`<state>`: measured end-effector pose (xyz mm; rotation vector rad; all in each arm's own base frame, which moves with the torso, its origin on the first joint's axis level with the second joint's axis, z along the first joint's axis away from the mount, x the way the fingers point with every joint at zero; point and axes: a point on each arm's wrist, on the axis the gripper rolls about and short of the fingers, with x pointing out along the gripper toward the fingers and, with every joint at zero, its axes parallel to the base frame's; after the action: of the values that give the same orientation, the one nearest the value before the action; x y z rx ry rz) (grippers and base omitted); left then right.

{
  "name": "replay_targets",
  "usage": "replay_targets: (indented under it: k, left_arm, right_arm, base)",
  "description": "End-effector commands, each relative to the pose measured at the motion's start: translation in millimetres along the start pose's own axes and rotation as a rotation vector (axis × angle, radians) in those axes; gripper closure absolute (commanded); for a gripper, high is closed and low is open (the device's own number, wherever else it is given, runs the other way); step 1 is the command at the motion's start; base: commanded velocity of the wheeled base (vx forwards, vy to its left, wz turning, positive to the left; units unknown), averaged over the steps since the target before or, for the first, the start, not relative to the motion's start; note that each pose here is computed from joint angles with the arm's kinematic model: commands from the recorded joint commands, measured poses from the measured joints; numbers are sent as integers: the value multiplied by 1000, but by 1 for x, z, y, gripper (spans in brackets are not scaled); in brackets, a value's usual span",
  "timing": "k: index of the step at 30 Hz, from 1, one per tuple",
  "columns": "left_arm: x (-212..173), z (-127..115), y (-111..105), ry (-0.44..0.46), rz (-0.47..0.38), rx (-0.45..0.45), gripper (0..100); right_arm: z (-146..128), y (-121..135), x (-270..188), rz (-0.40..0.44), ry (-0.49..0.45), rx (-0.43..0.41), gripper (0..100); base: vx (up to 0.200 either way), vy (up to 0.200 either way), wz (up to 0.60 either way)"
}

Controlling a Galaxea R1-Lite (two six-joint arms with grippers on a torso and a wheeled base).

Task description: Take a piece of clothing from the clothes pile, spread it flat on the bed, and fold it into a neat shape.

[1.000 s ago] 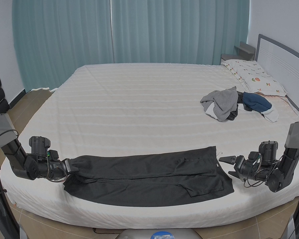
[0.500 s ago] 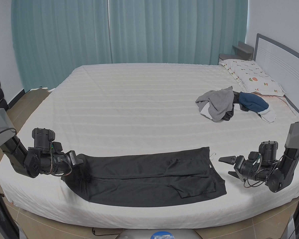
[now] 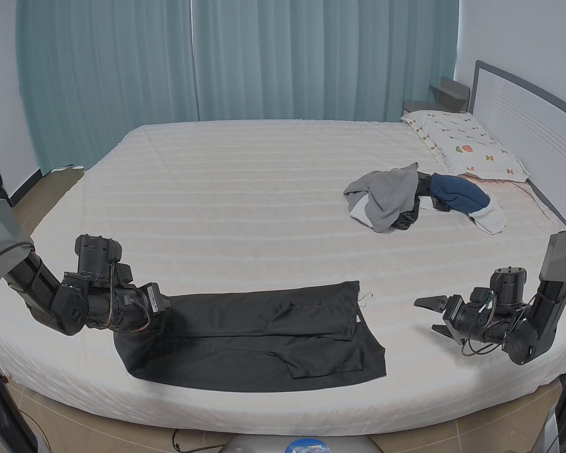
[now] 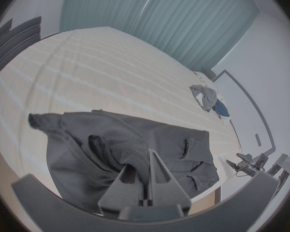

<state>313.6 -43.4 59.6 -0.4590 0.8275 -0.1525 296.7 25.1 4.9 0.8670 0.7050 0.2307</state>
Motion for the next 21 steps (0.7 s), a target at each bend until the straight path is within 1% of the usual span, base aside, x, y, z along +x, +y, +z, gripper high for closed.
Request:
replay_targets:
  k: [1,2,4,9,13,14,15,16,19,21]
  left_arm:
    - [-2,6,-24,-20,-21,36,100]
    - [0,6,-32,-15,-15,35,100]
    - [2,6,-41,-6,-6,27,100]
    - [6,10,-61,27,6,11,100]
    - [11,9,-77,69,-3,21,100]
    - [11,9,-77,69,-3,21,100]
    - [15,10,-83,81,-6,21,100]
    - [16,9,-85,85,-8,22,100]
    - [28,4,-96,122,-9,26,100]
    - [38,-1,-101,131,7,38,100]
  right_arm:
    - [0,0,0,1,1,0,0]
    - [0,0,0,1,1,0,0]
    - [0,0,0,1,1,0,0]
    - [-1,1,0,2,2,-1,0]
    - [-1,2,0,4,4,-3,0]
    - [-1,2,0,4,4,-3,0]
    - [-1,3,-1,8,2,-6,0]
    - [-1,3,-1,8,2,-6,0]
    - [-2,4,-2,8,5,-8,0]
    - [-2,4,-2,8,5,-8,0]
  base:
    - [0,-200,0]
    - [0,-200,0]
    - [0,-200,0]
    - [0,-200,0]
    - [0,-200,0]
    - [0,-200,0]
    - [0,-200,0]
    - [0,-200,0]
    - [0,-200,0]
    - [0,-200,0]
